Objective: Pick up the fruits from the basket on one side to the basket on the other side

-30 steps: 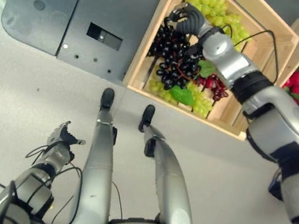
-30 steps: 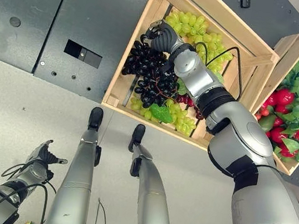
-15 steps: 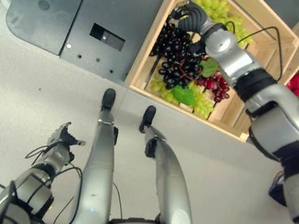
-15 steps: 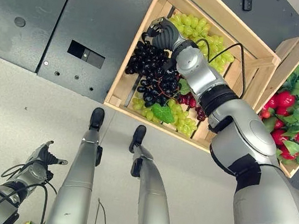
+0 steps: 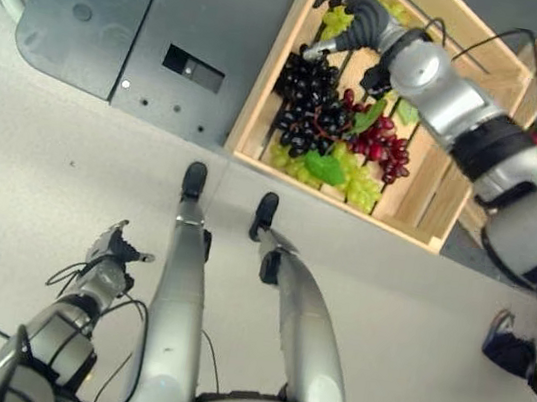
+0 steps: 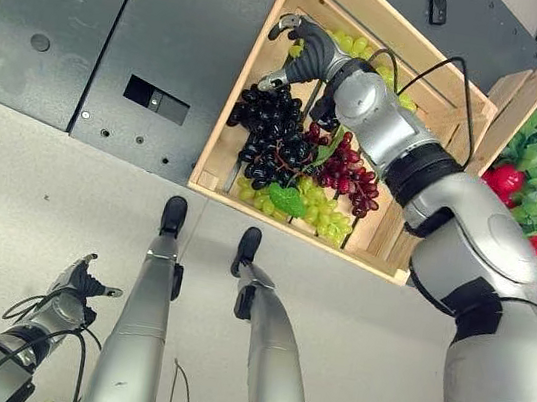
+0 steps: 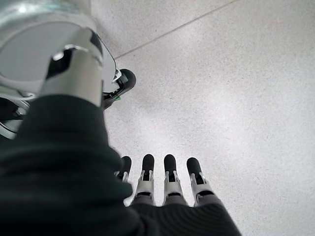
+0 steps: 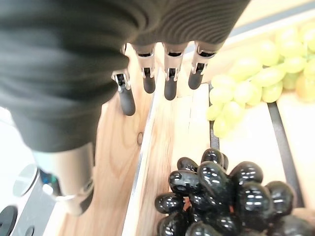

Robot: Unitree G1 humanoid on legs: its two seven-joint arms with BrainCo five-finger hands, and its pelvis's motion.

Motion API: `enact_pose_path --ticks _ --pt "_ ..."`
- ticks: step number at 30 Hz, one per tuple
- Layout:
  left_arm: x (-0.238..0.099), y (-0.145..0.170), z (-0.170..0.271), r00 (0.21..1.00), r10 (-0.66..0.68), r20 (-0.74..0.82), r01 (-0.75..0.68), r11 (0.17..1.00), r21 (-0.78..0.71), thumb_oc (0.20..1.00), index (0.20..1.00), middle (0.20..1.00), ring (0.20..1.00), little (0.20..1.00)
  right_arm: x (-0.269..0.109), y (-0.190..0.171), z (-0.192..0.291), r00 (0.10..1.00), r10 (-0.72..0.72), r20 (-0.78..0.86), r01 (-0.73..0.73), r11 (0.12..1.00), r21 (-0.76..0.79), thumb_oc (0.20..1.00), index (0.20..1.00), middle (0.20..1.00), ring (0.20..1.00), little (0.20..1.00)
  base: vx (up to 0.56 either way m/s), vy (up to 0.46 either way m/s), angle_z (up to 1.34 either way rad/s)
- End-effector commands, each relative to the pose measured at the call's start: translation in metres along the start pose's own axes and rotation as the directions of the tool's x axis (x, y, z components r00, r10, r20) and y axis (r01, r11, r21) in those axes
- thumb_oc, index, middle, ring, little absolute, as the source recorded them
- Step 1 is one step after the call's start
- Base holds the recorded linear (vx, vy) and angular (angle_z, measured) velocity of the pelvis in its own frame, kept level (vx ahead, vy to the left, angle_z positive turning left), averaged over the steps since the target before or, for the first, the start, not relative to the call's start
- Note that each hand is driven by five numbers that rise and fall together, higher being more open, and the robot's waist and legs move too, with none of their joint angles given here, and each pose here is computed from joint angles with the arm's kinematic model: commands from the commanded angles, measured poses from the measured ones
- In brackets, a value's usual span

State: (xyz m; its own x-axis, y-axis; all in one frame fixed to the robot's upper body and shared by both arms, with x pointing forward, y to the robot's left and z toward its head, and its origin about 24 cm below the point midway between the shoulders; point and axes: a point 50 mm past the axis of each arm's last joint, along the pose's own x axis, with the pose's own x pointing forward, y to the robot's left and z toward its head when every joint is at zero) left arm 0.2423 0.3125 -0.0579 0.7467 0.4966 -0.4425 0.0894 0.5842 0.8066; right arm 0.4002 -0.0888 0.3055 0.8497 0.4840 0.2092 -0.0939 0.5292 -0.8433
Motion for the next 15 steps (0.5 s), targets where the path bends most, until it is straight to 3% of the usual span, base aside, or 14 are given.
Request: enact_pose_path --ticks 1,9,15 --pt "-0.003 -0.003 -0.011 1.000 -0.009 -0.019 0.009 1.000 -0.011 1.000 1.000 1.000 1.000 1.000 -0.010 -0.045 0.025 0.989 -0.078 0.123 0.087 0.994 -0.064 1.000 1.000 1.000 1.000 1.000 0.00 0.000 0.03" --pt "-0.004 -0.004 -0.013 1.000 -0.022 -0.016 0.022 1.000 -0.004 1.000 1.000 1.000 1.000 1.000 -0.021 -0.042 0.024 0.990 0.007 0.141 0.010 0.993 -0.121 1.000 1.000 1.000 1.000 1.000 0.00 0.000 0.00" --pt "-0.004 -0.003 -0.014 1.000 -0.027 -0.014 0.027 1.000 -0.002 1.000 1.000 1.000 1.000 1.000 -0.028 -0.042 0.012 0.993 0.035 0.113 -0.029 0.998 -0.048 1.000 1.000 1.000 1.000 1.000 0.00 0.000 0.00"
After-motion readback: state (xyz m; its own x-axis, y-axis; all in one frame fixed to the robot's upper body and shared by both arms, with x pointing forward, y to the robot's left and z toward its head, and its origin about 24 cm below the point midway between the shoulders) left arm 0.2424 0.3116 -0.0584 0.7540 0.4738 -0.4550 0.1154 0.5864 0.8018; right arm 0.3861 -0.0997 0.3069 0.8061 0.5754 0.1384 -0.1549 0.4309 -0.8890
